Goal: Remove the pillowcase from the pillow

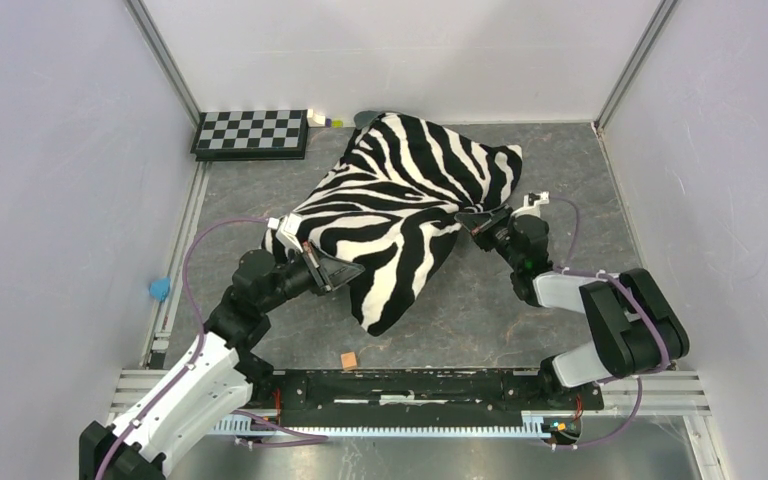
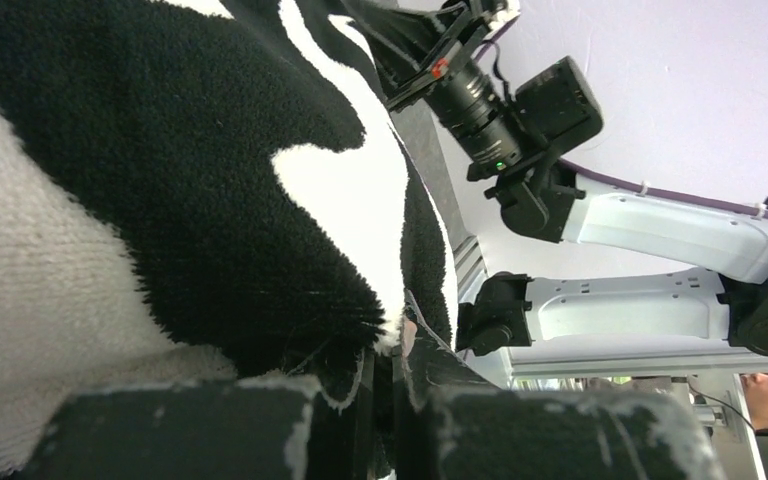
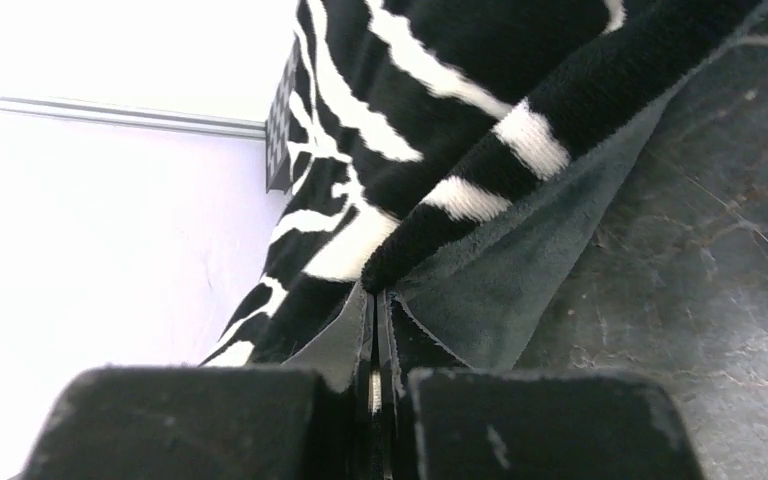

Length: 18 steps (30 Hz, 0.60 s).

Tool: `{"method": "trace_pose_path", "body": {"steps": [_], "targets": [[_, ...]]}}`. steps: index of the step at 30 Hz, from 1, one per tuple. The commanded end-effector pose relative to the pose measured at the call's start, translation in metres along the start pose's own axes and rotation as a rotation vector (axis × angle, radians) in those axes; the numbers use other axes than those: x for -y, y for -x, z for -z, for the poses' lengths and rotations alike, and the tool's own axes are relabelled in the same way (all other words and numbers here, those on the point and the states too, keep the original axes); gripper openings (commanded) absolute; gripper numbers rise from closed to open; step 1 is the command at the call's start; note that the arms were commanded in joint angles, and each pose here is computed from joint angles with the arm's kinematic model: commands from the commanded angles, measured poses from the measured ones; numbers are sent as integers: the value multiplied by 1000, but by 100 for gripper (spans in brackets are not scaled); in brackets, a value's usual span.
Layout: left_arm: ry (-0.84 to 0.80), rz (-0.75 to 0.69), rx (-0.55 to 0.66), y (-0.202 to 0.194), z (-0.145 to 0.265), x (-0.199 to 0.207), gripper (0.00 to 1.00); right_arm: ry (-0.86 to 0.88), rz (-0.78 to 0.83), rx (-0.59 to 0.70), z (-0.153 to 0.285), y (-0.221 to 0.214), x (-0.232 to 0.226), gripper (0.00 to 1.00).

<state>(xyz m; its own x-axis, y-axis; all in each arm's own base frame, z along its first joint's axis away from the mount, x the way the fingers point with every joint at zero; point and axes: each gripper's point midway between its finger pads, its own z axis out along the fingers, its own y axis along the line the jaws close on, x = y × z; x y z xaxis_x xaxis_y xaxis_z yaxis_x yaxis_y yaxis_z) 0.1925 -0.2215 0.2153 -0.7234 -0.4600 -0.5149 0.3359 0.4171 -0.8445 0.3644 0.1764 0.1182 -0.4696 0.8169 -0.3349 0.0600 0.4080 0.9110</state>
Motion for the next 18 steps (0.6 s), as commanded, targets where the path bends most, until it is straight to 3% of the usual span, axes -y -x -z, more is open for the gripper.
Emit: {"method": "trace_pose_path", "body": {"steps": [1,4,9,18], "targets": [[-148,-136,17,15,11,48,2,149,62,62,7,19,-53,0],[-87,-184,52,27,15,48,2,169,117,130,23,34,-70,0],[181,-175,141,57,26,25,2,173,388,271,51,72,-123,0],[147,-216,249,103,38,79,2,382,740,370,131,101,-258,0]]}}
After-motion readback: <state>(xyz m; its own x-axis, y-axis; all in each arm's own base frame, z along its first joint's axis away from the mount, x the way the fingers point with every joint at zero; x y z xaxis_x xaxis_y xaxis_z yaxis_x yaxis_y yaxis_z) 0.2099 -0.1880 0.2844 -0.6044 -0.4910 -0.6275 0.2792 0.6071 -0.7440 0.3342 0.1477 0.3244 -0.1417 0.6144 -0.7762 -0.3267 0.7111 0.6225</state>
